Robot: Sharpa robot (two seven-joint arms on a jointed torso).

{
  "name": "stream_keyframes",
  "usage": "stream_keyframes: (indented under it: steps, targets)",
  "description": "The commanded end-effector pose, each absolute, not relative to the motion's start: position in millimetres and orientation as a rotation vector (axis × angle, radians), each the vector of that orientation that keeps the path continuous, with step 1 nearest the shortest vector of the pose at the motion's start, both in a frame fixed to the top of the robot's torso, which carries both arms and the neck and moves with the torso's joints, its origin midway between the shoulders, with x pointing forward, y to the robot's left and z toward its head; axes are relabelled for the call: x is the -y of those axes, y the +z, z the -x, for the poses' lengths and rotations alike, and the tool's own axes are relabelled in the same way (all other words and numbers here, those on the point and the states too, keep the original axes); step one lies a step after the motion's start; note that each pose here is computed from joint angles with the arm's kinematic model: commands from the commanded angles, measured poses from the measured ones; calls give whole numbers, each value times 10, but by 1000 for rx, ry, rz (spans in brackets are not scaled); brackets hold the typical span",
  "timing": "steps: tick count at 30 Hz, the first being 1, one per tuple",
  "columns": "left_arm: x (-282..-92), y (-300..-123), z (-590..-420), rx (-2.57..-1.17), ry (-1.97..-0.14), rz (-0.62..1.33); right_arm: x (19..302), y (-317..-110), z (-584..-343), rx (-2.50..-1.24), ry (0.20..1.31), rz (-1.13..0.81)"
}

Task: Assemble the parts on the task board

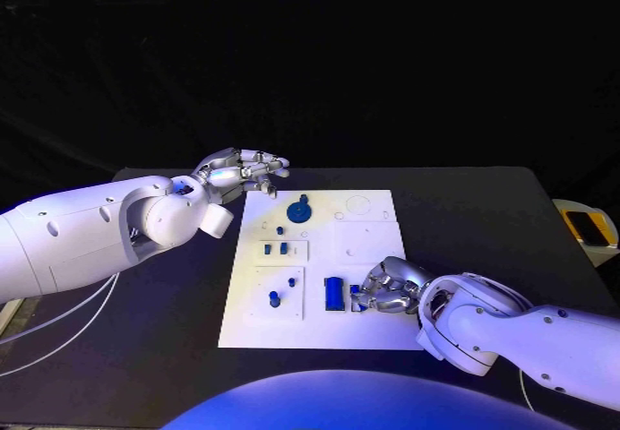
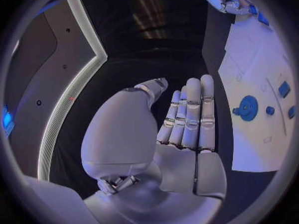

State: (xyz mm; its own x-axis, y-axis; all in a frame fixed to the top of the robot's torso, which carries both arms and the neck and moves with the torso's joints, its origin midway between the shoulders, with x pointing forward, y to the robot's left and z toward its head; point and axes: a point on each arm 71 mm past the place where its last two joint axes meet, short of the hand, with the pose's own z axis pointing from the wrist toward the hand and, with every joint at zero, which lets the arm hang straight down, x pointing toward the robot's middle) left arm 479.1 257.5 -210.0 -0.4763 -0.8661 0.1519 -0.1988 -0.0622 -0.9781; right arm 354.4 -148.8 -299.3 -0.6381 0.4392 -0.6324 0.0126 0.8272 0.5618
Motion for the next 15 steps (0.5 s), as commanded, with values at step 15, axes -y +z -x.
stream_keyframes:
  steps: [15]
  targets:
    - [-2569, -2092, -4784, -1677, -1600, 1139, 1460, -3000, -3507, -2188, 668, -273]
